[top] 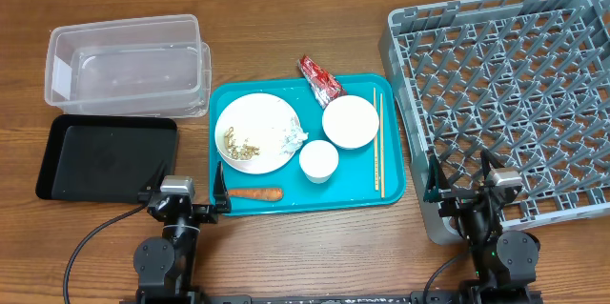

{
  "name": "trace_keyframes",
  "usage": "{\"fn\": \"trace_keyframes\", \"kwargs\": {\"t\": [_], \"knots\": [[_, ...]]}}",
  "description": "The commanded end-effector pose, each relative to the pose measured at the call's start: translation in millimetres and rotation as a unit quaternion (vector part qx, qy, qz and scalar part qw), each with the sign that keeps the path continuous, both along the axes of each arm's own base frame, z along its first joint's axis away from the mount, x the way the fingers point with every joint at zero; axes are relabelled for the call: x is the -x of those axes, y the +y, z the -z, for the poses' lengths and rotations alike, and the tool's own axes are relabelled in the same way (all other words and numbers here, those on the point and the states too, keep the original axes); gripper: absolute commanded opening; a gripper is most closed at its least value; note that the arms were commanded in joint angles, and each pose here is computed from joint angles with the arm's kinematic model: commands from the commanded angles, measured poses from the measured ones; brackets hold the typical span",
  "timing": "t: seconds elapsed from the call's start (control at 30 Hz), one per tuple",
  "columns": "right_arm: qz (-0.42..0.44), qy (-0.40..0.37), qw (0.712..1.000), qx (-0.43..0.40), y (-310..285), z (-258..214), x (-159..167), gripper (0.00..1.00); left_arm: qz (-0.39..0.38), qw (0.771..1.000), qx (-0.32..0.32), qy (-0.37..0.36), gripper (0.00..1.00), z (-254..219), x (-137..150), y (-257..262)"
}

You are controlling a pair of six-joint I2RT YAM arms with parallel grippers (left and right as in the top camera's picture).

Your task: Sort waste into correct bins and load items into the dishwasher

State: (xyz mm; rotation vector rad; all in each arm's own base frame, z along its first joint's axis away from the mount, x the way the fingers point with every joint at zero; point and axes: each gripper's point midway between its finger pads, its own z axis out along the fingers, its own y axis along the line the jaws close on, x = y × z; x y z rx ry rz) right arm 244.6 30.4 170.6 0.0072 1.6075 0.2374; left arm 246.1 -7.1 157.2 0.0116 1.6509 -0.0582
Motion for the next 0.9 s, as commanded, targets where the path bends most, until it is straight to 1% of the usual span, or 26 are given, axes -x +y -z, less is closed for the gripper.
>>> {"fn": "trace_keyframes", "kwargs": {"t": [0.0, 0.07, 0.13, 0.2, 0.23, 0.37, 0.43, 0.53, 0.67, 0.77, 0.87], "knots": [[0.004, 0.000, 1.000, 0.000, -1, 2, -1, 1.00, -0.019, 1.000, 0.005, -0.002, 1.00, 1, 0, 6], [0.013, -0.001, 1.000, 0.006, -4, 2, -1, 1.00, -0.019, 1.000, 0.005, -0.002, 1.00, 1, 0, 7], [0.044, -0.002, 0.999, 0.007, -15, 2, -2, 1.00, -0.019, 1.000, 0.005, -0.001, 0.99, 1, 0, 7], [0.047, -0.007, 0.999, 0.003, -16, -1, -2, 1.00, -0.019, 1.000, 0.006, -0.002, 1.00, 1, 0, 6], [0.043, -0.007, 0.999, 0.002, -15, -1, -2, 1.00, -0.020, 1.000, 0.013, -0.002, 1.00, 1, 0, 7], [0.025, 0.001, 1.000, 0.002, -9, 3, -1, 1.00, -0.025, 0.997, 0.075, 0.000, 1.00, 1, 0, 7], [0.025, 0.002, 0.999, -0.023, -8, 1, -1, 1.00, -0.022, 0.997, 0.077, 0.000, 1.00, 0, 0, 6], [0.017, -0.004, 0.998, -0.067, -6, -12, 1, 1.00, -0.020, 0.997, 0.079, -0.010, 1.00, -10, 1, 6], [0.023, -0.026, 0.997, -0.066, -8, -32, 3, 1.00, -0.023, 0.996, 0.079, -0.019, 1.00, -30, 4, 7], [0.022, -0.045, 0.996, -0.068, -8, -61, 7, 1.00, -0.023, 0.996, 0.079, -0.017, 1.00, -52, 3, 6], [0.022, -0.041, 0.997, -0.067, -8, -77, 6, 1.00, -0.024, 0.997, 0.079, -0.003, 1.00, -68, -3, 7]]}}
